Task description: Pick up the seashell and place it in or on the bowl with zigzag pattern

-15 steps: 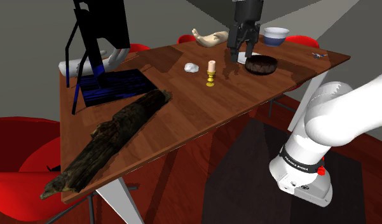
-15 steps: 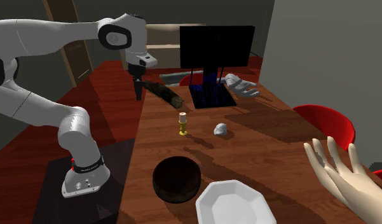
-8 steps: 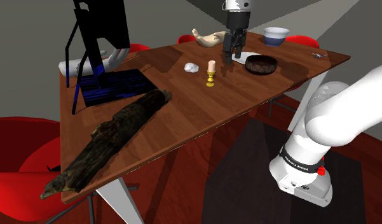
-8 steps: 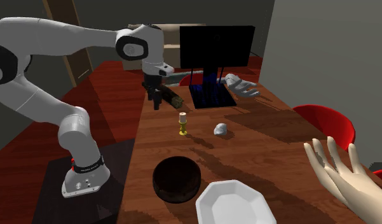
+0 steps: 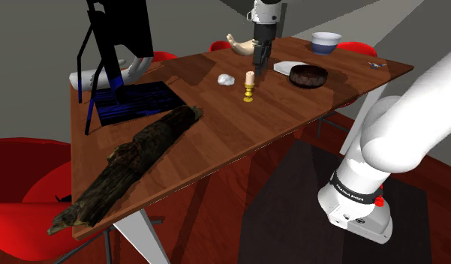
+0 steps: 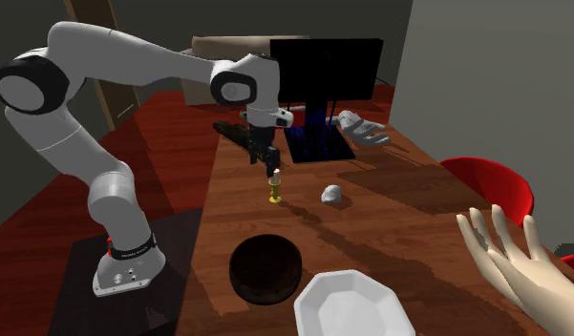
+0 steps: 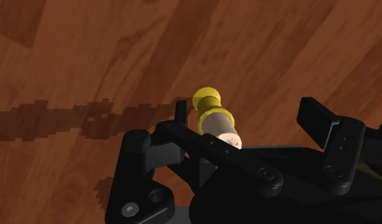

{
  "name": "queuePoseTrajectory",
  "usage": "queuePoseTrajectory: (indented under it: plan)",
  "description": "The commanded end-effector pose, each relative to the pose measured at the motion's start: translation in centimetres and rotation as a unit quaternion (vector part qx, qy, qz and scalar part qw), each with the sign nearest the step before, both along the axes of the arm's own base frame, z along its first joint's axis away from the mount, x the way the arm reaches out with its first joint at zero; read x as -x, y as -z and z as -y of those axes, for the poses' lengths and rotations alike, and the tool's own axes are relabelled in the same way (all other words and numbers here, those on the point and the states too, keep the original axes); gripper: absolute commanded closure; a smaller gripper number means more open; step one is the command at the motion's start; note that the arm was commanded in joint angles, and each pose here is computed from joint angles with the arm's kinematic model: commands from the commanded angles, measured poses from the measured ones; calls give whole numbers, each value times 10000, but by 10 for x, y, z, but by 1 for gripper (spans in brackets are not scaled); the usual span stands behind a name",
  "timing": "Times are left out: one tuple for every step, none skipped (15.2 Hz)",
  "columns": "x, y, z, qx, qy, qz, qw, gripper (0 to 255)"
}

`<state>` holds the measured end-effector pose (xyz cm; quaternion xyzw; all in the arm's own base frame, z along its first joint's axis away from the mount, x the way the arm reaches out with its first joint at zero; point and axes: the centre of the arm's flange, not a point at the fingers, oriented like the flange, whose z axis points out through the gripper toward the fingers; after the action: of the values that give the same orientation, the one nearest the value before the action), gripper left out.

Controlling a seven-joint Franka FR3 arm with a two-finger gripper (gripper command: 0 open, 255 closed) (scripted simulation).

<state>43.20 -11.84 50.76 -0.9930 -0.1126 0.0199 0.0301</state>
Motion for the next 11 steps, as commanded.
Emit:
queuePoseTrajectory:
  plan:
    - [-20,12,9,24,-250,57,9997,0]
    - [-30,16,14,34,-366,83,9993,0]
    - [-41,20,20,44,-483,110,9988,0]
    - [-51,24,24,53,-600,137,9981,0]
    - [-62,28,29,63,-716,164,9973,0]
    - [-73,32,33,73,-832,190,9963,0]
    - [-84,36,37,83,-949,217,9952,0]
    - [-96,40,41,92,-1065,244,9940,0]
    - [-107,44,44,102,-1181,270,9926,0]
    - [-118,47,48,112,-1297,297,9911,0]
    - [-130,51,51,121,-1412,323,9894,0]
